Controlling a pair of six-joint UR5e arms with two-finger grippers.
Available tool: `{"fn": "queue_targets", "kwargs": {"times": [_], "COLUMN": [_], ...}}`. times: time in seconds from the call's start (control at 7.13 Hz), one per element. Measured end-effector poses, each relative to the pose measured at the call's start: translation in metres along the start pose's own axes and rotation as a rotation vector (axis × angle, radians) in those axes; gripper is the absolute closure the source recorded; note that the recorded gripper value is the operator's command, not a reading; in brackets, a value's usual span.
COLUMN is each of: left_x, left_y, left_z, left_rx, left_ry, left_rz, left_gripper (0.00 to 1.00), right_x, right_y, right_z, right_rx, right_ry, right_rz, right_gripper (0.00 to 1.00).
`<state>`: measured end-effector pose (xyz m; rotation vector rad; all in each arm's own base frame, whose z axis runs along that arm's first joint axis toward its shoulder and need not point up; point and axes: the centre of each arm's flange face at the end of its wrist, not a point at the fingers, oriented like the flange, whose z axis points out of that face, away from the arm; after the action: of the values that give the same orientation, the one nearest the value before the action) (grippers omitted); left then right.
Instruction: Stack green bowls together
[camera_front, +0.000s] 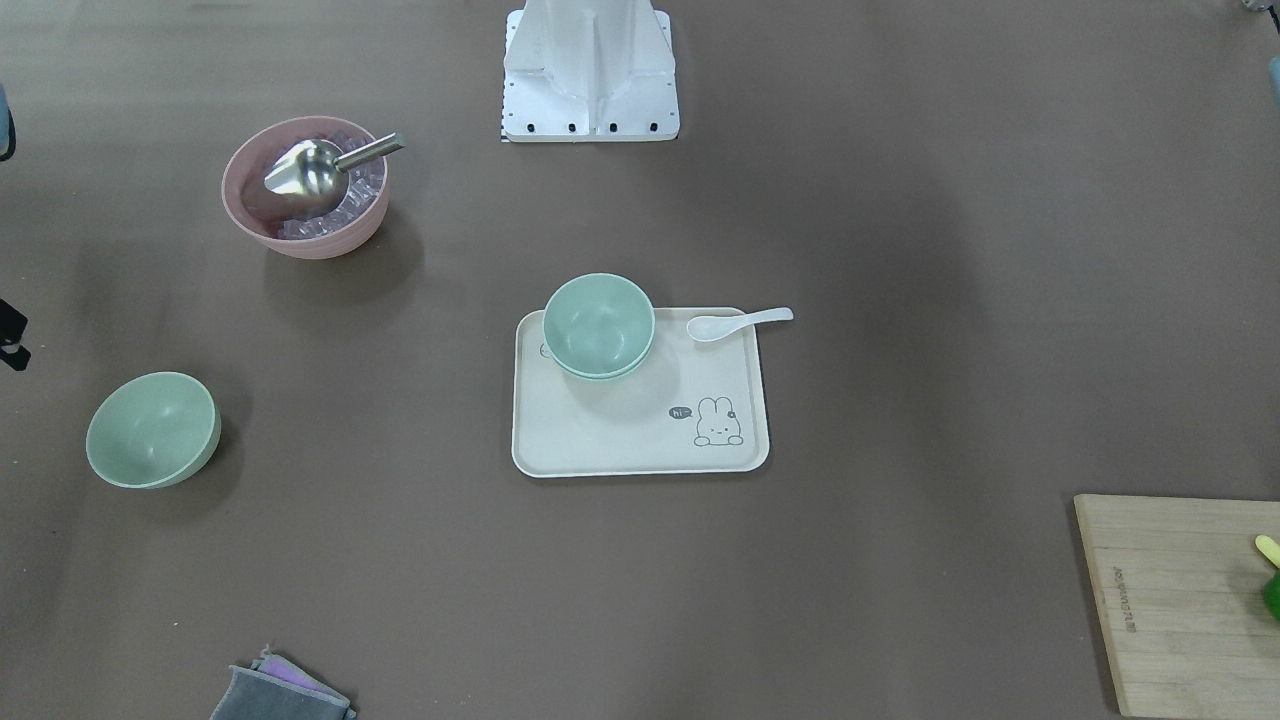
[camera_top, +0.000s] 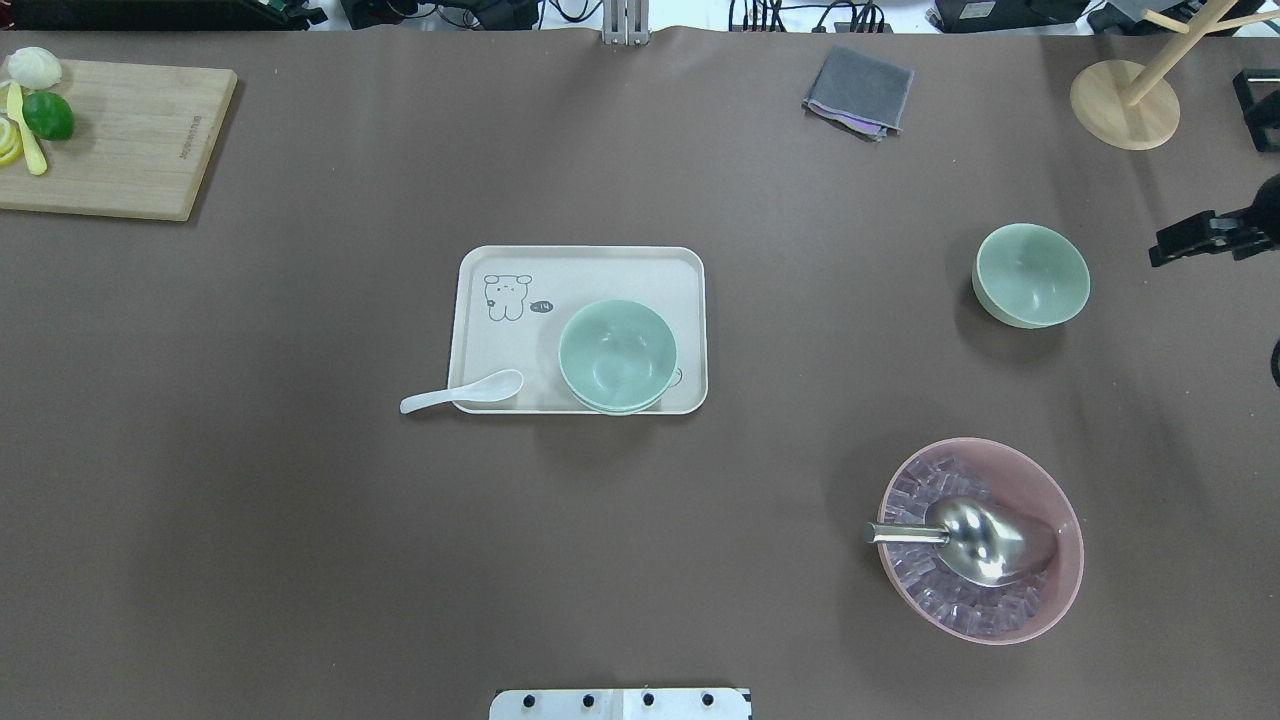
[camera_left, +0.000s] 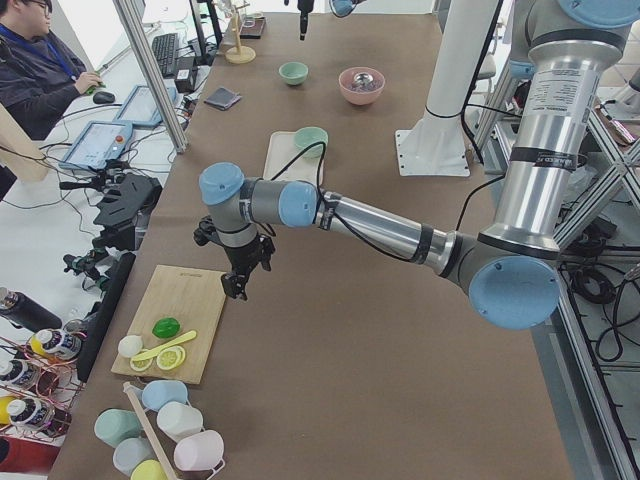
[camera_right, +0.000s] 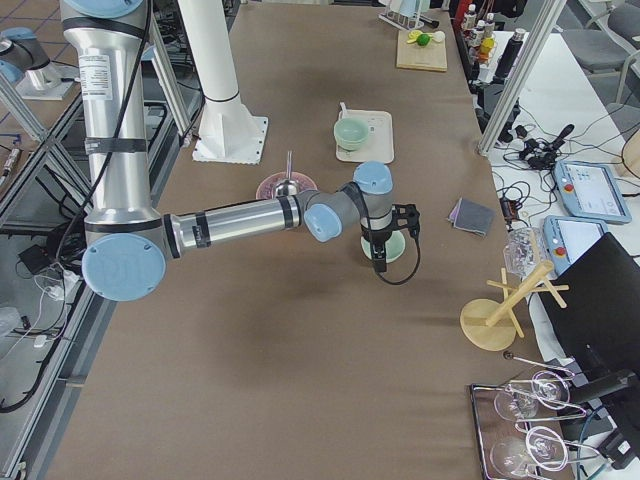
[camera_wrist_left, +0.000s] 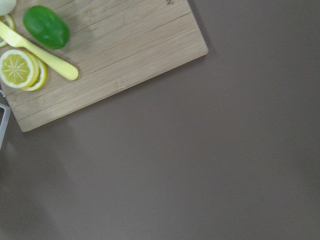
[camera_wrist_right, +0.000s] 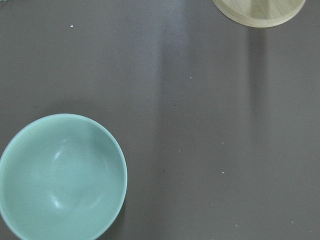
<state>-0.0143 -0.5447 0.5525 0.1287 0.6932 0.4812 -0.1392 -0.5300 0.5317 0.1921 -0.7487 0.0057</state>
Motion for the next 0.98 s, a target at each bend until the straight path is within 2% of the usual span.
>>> {"fn": "queue_targets", "kwargs": {"times": [0.28,0.56,0.98], "left_x": [-0.009,-0.006,-0.005], "left_y": [0.035,0.048,0.052], "left_z": [0.004,0.002,0.003], "left_rx": [0.008,0.013,0.012], "left_ry": [0.001,-0.006,-0.008], "left_rz": [-0.013,-0.014,-0.015], "left_gripper": [0.02,0.02,0.02], "right_x": [-0.028,-0.047,-0.049], "right_y": [-0.028,-0.028,-0.014], "right_z": [0.034,0.052,0.073], "right_rx": [-0.028,-0.036,-0.022], "right_ry": [0.006,0.014,0.0], "right_rz": [0.035,0.068,0.091], "right_gripper": [0.13,0.19,0.33]}}
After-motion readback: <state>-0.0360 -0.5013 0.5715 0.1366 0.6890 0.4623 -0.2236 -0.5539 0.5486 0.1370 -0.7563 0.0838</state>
